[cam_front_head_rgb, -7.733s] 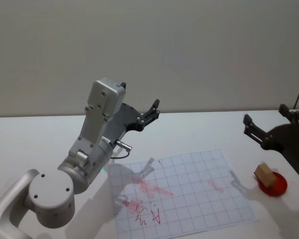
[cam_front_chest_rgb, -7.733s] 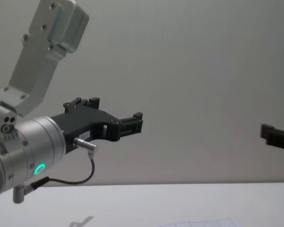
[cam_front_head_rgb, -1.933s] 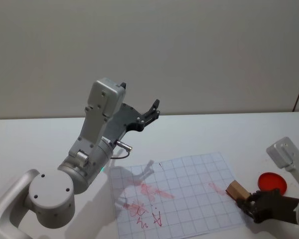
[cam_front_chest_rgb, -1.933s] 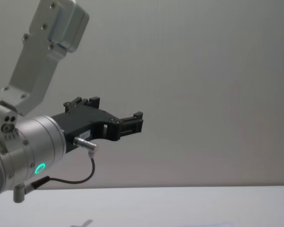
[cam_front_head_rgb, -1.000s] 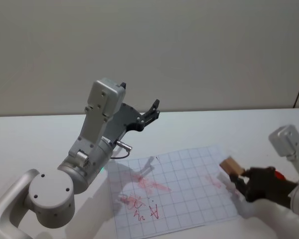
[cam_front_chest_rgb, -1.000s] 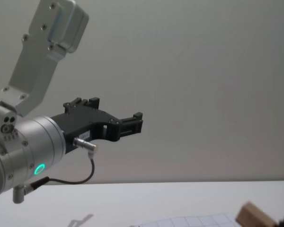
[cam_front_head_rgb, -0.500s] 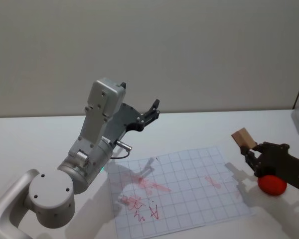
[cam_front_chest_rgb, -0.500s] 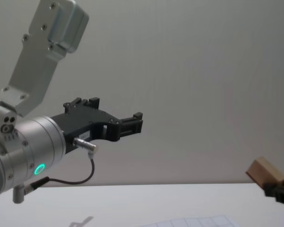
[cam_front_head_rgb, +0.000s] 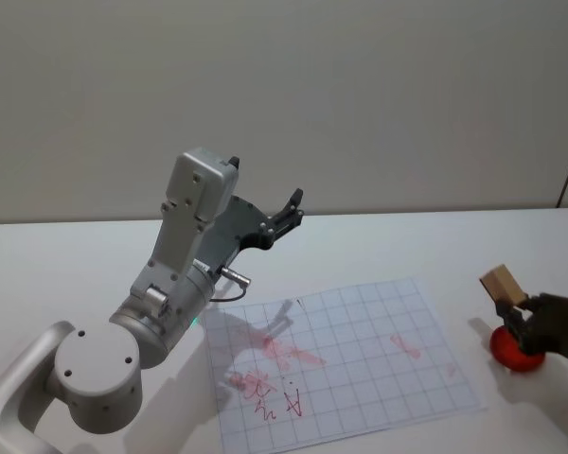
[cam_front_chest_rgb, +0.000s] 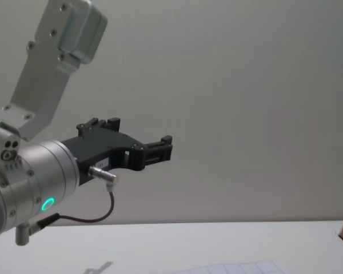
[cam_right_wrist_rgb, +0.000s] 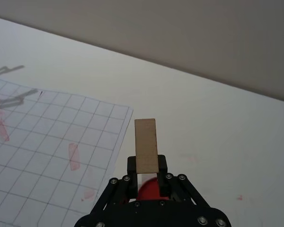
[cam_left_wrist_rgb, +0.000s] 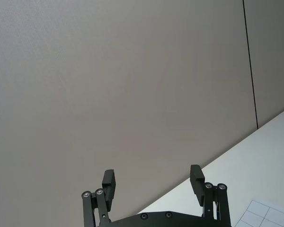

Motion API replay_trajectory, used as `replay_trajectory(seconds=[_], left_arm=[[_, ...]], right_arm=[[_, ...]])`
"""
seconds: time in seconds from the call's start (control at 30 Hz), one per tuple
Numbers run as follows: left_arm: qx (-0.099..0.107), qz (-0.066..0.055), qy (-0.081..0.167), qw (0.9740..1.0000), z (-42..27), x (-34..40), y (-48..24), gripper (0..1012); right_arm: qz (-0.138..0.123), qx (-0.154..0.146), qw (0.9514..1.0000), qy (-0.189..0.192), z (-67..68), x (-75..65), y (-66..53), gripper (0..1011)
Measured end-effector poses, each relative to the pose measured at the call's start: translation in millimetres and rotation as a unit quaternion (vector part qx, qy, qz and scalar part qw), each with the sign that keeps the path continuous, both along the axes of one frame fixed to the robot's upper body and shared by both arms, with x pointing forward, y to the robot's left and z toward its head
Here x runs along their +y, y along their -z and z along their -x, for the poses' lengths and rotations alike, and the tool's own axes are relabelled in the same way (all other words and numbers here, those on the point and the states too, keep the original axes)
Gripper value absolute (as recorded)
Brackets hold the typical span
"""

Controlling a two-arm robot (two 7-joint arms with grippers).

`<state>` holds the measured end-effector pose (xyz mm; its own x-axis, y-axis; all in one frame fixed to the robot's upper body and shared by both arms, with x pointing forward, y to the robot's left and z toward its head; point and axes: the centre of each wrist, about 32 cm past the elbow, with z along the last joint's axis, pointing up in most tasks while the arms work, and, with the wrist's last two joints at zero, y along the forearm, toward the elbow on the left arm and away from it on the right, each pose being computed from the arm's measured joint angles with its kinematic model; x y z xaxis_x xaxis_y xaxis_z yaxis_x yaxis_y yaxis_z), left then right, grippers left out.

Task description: Use the one hand to pick up the stamp and affix it onto the A4 paper.

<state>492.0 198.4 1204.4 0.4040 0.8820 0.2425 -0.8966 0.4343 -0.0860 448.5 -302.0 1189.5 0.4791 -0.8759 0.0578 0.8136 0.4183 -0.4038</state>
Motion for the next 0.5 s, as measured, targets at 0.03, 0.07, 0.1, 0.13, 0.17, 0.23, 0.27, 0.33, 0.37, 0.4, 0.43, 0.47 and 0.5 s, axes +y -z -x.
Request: replay_trajectory(seconds=[0.03,0.07,0.1,0.13,0.17,0.23,0.27,0.33,0.37,0.4,0.43,0.47,0.5], left_arm=[[0.000,0.000,0.000,1.0000,0.0,0.0,0.0,1001],[0.000,0.000,0.000,1.0000,0.0,0.0,0.0,1001],[0.000,0.000,0.000,1.0000,0.0,0.0,0.0,1001],[0.000,0.000,0.000,1.0000,0.0,0.0,0.0,1001],[0.000,0.000,0.000,1.0000,0.0,0.0,0.0,1001],[0.000,0.000,0.000,1.0000,0.0,0.0,0.0,1001],[0.000,0.000,0.000,1.0000,0.0,0.0,0.0,1001],[0.000,0.000,0.000,1.0000,0.0,0.0,0.0,1001],[0.000,0.000,0.000,1.0000,0.0,0.0,0.0,1001],[0.000,0.000,0.000,1.0000,0.0,0.0,0.0,1001],[0.000,0.000,0.000,1.0000,0.0,0.0,0.0,1001],[0.000,0.000,0.000,1.0000,0.0,0.0,0.0,1001],[0.000,0.000,0.000,1.0000,0.0,0.0,0.0,1001]], right_arm=[[0.001,0.004,1.0000,0.001,0.6,-0.9,0.0,216],[0.002,0.007,1.0000,0.002,1.3,-2.0,-0.1,216],[0.004,0.015,0.9999,0.004,2.2,-3.4,-0.2,216],[0.004,0.020,0.9998,0.005,2.6,-4.0,-0.2,216],[0.005,0.024,0.9997,0.005,3.0,-4.6,-0.2,216],[0.007,0.035,0.9993,0.008,3.9,-6.8,-0.2,216],[0.008,0.039,0.9992,0.008,4.2,-7.3,-0.1,216],[0.010,0.045,0.9989,0.009,4.6,-8.4,0.0,216],[0.011,0.050,0.9986,0.011,4.9,-9.5,0.1,216],[0.012,0.053,0.9984,0.012,5.0,-9.9,0.1,216],[0.013,0.056,0.9983,0.012,5.0,-10.3,0.1,216],[0.015,0.060,0.9980,0.013,5.1,-11.1,0.0,216],[0.016,0.062,0.9979,0.014,5.0,-11.6,0.2,216]])
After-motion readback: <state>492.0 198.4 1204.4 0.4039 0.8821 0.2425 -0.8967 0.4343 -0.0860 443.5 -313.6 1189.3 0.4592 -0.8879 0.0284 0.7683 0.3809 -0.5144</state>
